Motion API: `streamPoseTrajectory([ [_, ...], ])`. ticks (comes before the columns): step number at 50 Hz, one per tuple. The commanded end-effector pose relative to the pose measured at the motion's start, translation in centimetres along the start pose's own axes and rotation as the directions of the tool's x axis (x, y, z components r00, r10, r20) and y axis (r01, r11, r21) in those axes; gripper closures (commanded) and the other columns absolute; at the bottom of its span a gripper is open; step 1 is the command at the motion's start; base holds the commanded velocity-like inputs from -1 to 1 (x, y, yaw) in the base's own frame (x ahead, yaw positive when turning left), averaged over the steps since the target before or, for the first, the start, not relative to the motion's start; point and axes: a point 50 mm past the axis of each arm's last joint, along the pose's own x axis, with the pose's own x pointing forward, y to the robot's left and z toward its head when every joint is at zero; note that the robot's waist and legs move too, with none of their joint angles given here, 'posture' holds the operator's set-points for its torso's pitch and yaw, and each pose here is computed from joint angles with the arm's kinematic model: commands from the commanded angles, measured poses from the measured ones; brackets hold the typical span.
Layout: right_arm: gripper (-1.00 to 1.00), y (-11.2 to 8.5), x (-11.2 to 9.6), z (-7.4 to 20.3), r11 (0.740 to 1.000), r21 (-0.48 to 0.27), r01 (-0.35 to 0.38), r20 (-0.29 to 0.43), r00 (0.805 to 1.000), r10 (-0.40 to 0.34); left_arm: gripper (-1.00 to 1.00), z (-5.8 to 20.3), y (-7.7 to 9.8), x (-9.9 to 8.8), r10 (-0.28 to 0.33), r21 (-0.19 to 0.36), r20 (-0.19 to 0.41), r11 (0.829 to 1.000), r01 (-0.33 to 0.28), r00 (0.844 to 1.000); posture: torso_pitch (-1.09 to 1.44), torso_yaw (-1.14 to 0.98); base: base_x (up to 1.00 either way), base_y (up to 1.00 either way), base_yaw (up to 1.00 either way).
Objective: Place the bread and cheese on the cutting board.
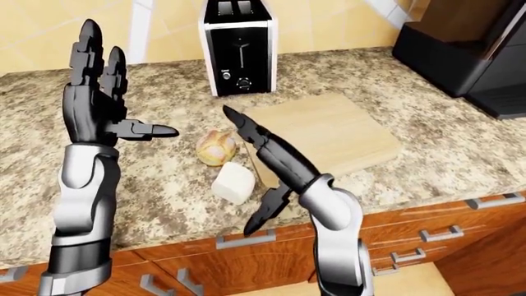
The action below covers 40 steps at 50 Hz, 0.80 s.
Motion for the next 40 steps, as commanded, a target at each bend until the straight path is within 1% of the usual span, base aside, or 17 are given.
streamPoseTrajectory([
  [1,-0.76,-0.6,-0.2,1.1,0.998,-0.04,0.039,0.057,0.998,-0.037,-1.0,1.8,0.2,0.7,0.001,0.009,0.089,1.0,-0.002,0.996,0.0,0.0,0.0,0.0,0.0],
  [3,-0.72,-0.7,-0.1,1.1,0.998,-0.045,0.042,0.056,0.998,-0.039,-1.0,1.8,0.2,0.7,0.001,0.008,0.089,1.0,-0.002,0.996,0.0,0.0,0.0,0.0,0.0],
  [8,-0.52,-0.5,-0.1,0.8,0.998,-0.048,0.044,0.056,0.998,-0.041,-1.0,1.8,0.2,0.7,0.0,0.01,0.089,1.0,-0.001,0.996,0.0,0.0,0.0,0.0,0.0],
  [9,-0.52,-0.5,-0.1,0.8,0.998,-0.047,0.04,0.056,0.998,-0.038,-1.0,1.8,0.2,0.7,0.001,0.011,0.089,1.0,-0.002,0.996,0.0,0.0,0.0,0.0,0.0],
  [11,-0.41,-0.3,-0.1,0.9,0.998,-0.041,0.038,0.06,0.998,-0.036,-1.0,1.8,0.2,0.7,0.001,0.012,0.089,1.0,-0.002,0.996,0.0,0.0,0.0,0.0,0.0],
  [13,-0.43,-0.1,-0.1,0.8,0.999,-0.038,0.031,0.06,0.998,-0.029,-1.0,1.8,0.2,0.7,0.001,0.014,0.09,1.0,-0.002,0.996,0.0,0.0,0.0,0.0,0.0],
  [15,-0.35,0.0,-0.1,0.8,0.999,-0.038,0.03,0.061,0.998,-0.028,-1.0,1.8,0.1,0.7,-0.001,0.015,0.091,1.0,0.0,0.996,0.0,0.0,0.0,0.0,0.0],
  [21,-0.34,0.5,-0.3,0.7,0.999,-0.033,0.018,0.059,0.998,-0.017,-1.0,1.8,0.2,0.8,0.001,0.016,0.092,1.0,-0.002,0.996,0.0,0.0,0.0,0.0,0.0],
  [35,-0.29,0.9,-0.3,-0.2,0.999,-0.033,0.013,0.038,0.999,-0.011,-1.0,1.9,0.2,0.8,0.005,0.016,0.092,1.0,-0.006,0.996,0.0,0.0,0.0,0.0,0.0],
  [37,-0.22,0.9,-0.4,-0.2,0.999,-0.034,0.011,0.038,0.999,-0.009,-1.0,1.9,0.2,0.8,0.003,0.016,0.093,1.0,-0.005,0.996,0.0,0.0,0.0,0.0,0.0],
  [38,-0.1,0.9,-0.4,-0.2,0.999,-0.034,0.013,0.039,0.999,-0.012,-1.0,1.9,0.2,0.8,0.004,0.017,0.092,1.0,-0.006,0.996,0.0,0.0,0.0,0.0,0.0],
  [39,-0.08,0.9,-0.3,-0.2,0.999,-0.032,0.011,0.039,0.999,-0.01,-1.0,1.9,0.2,0.8,0.004,0.017,0.092,1.0,-0.005,0.996,0.0,0.0,0.0,0.0,0.0],
  [40,-0.02,1.0,-0.4,-0.2,0.999,-0.032,0.012,0.04,0.999,-0.011,-1.0,1.9,0.2,0.9,0.005,0.017,0.092,1.0,-0.007,0.996,0.0,0.0,0.0,0.0,0.0],
])
